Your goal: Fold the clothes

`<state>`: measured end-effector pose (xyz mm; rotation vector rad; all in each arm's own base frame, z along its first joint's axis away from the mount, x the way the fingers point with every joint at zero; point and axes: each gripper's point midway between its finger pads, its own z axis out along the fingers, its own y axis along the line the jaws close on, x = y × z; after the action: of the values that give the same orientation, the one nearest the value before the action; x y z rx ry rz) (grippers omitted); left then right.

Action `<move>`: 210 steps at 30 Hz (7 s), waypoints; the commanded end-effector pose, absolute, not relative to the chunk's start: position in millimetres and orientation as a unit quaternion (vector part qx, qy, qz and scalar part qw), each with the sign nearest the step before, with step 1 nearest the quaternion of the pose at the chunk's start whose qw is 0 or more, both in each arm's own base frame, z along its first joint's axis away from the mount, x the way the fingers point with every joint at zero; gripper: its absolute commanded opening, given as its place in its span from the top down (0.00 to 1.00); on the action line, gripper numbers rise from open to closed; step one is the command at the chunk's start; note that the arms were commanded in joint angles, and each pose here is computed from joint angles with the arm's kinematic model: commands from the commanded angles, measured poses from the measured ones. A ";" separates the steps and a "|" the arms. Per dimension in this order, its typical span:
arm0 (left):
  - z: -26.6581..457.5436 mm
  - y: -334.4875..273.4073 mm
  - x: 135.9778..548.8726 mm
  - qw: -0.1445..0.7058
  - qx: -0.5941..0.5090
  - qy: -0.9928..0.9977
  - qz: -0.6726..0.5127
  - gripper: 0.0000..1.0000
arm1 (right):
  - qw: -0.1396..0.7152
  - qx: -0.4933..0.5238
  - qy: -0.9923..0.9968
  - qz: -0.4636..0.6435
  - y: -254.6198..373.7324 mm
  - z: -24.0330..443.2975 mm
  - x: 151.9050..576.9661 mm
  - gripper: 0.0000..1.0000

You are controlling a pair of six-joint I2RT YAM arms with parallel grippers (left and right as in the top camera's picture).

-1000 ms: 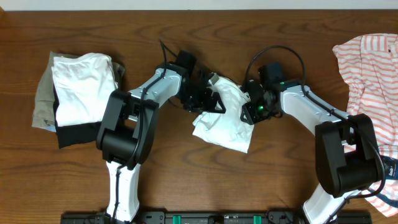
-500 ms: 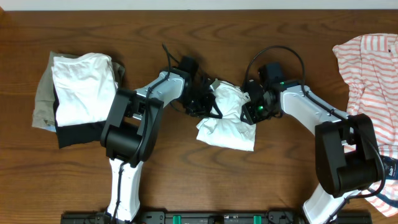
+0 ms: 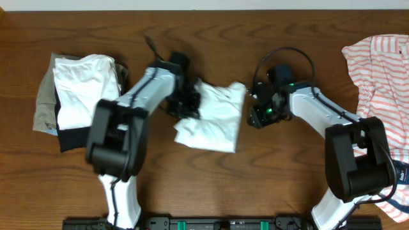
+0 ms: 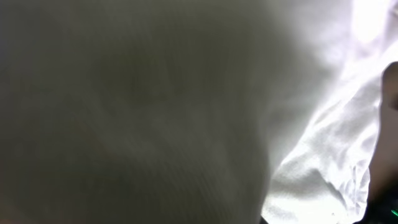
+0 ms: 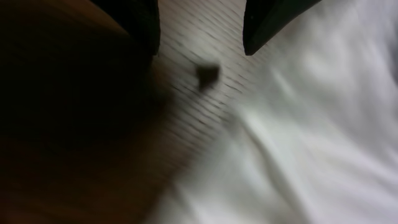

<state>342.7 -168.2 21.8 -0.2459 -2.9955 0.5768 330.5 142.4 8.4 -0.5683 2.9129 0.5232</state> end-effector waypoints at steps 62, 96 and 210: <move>211.1 198.2 374.5 -0.188 0.197 -0.956 -0.114 0.91 | 0.165 -0.167 0.958 0.163 122.6 90.1 353.6 0.55; 211.3 122.5 408.8 -0.224 0.134 -0.965 0.021 0.25 | 0.184 -0.161 0.955 0.165 124.0 93.7 362.7 0.40; 210.8 -58.1 255.2 -0.395 -0.063 -0.914 0.069 0.02 | 0.690 -0.025 0.723 0.004 6.2 186.7 239.4 0.01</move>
<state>254.8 -60.6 211.8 -0.3027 -3.9313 0.3211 234.1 4.8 203.7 -0.0370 1.6148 0.0189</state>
